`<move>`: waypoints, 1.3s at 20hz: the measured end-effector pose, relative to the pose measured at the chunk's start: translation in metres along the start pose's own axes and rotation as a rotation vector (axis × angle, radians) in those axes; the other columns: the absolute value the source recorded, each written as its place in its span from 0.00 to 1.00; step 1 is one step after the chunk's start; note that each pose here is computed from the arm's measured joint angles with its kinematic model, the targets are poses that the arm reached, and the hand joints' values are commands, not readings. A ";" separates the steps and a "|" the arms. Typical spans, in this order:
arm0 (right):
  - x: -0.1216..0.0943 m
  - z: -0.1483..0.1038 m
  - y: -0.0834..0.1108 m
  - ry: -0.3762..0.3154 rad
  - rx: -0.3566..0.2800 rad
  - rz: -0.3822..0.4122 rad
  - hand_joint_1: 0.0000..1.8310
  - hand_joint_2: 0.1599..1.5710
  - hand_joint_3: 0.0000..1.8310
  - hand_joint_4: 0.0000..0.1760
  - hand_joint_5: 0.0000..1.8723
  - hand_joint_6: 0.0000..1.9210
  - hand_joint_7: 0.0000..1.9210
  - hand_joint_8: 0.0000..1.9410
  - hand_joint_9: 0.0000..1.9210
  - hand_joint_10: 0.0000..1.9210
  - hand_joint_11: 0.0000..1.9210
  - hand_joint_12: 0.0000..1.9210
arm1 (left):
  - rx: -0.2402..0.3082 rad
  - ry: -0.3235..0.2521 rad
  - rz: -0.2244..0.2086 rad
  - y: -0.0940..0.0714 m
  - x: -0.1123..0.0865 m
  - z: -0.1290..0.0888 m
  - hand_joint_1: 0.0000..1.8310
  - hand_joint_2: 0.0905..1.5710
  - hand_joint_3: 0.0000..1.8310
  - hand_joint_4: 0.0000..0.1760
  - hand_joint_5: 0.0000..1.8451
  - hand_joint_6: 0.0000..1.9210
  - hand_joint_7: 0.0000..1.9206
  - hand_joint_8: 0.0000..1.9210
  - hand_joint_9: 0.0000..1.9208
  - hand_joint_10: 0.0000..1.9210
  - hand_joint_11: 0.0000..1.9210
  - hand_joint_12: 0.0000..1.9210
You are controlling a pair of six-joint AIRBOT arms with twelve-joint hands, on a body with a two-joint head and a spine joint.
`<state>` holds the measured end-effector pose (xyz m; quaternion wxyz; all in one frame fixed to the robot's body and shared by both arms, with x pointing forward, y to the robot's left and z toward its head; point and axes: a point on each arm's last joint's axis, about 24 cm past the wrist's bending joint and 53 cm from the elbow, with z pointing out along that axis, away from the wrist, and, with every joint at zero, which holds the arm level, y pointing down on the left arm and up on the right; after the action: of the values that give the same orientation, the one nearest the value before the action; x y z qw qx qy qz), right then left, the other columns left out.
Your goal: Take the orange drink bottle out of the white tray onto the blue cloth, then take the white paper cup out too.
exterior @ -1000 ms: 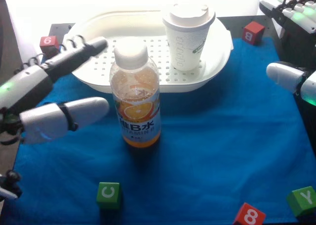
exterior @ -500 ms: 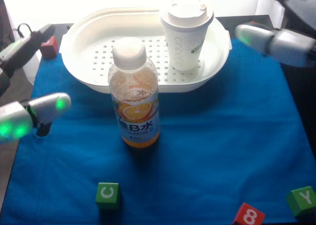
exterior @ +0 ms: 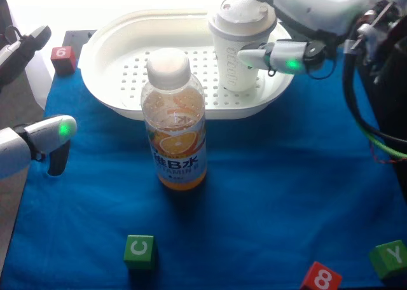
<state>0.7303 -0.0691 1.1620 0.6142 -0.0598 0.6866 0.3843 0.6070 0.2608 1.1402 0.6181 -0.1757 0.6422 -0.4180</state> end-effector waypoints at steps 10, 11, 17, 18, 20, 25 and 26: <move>0.017 0.017 0.005 0.035 0.003 0.010 0.34 0.66 0.00 0.22 0.00 0.00 0.00 0.00 0.00 0.00 0.00 0.00 | -0.006 -0.004 -0.009 0.003 0.002 -0.002 0.30 0.71 0.00 0.48 0.03 0.00 0.00 0.00 0.00 0.00 0.00 0.10; 0.020 0.021 0.008 0.038 -0.001 0.012 0.35 0.66 0.00 0.27 0.00 0.00 0.00 0.00 0.00 0.00 0.00 0.00 | -0.004 -0.005 -0.011 0.002 0.003 -0.002 0.30 0.70 0.00 0.46 0.03 0.00 0.00 0.00 0.00 0.00 0.00 0.13; 0.033 0.028 0.006 0.074 0.013 0.011 0.36 0.70 0.00 0.00 0.04 0.01 0.02 0.00 0.04 0.00 0.00 0.18 | -0.009 -0.008 -0.012 0.003 0.002 -0.002 0.31 0.72 0.00 0.40 0.03 0.00 0.00 0.00 0.00 0.00 0.00 0.12; 0.033 0.028 0.005 0.073 0.014 0.013 0.37 0.72 0.00 0.00 0.10 0.02 0.08 0.01 0.09 0.02 0.00 0.42 | -0.007 -0.007 -0.012 0.003 0.003 -0.002 0.31 0.73 0.00 0.31 0.03 0.00 0.00 0.00 0.00 0.00 0.00 0.13; 0.028 0.029 0.008 0.057 0.007 0.018 0.46 0.76 0.00 0.00 0.15 0.38 0.26 0.10 0.19 0.32 0.00 0.83 | -0.007 -0.007 -0.012 0.003 0.003 -0.002 0.31 0.73 0.00 0.40 0.03 0.00 0.00 0.00 0.00 0.00 0.00 0.13; 0.028 0.030 0.016 0.056 -0.006 0.032 0.51 0.87 0.00 0.00 0.26 0.89 0.12 0.73 0.20 0.88 0.23 1.00 | -0.012 -0.013 -0.010 0.005 0.001 -0.003 0.31 0.73 0.00 0.43 0.04 0.00 0.00 0.00 0.00 0.00 0.00 0.15; 0.032 0.029 0.016 0.068 -0.003 0.033 0.51 0.87 0.00 0.00 0.26 0.89 0.12 0.73 0.20 0.88 0.23 1.00 | -0.009 -0.015 -0.010 0.004 0.001 -0.003 0.31 0.73 0.00 0.43 0.04 0.00 0.00 0.00 0.00 0.00 0.00 0.15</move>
<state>0.7370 -0.0279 1.1428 0.5842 -0.0626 0.7073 0.3931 0.6049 0.2640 1.1362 0.6198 -0.1848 0.6387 -0.4168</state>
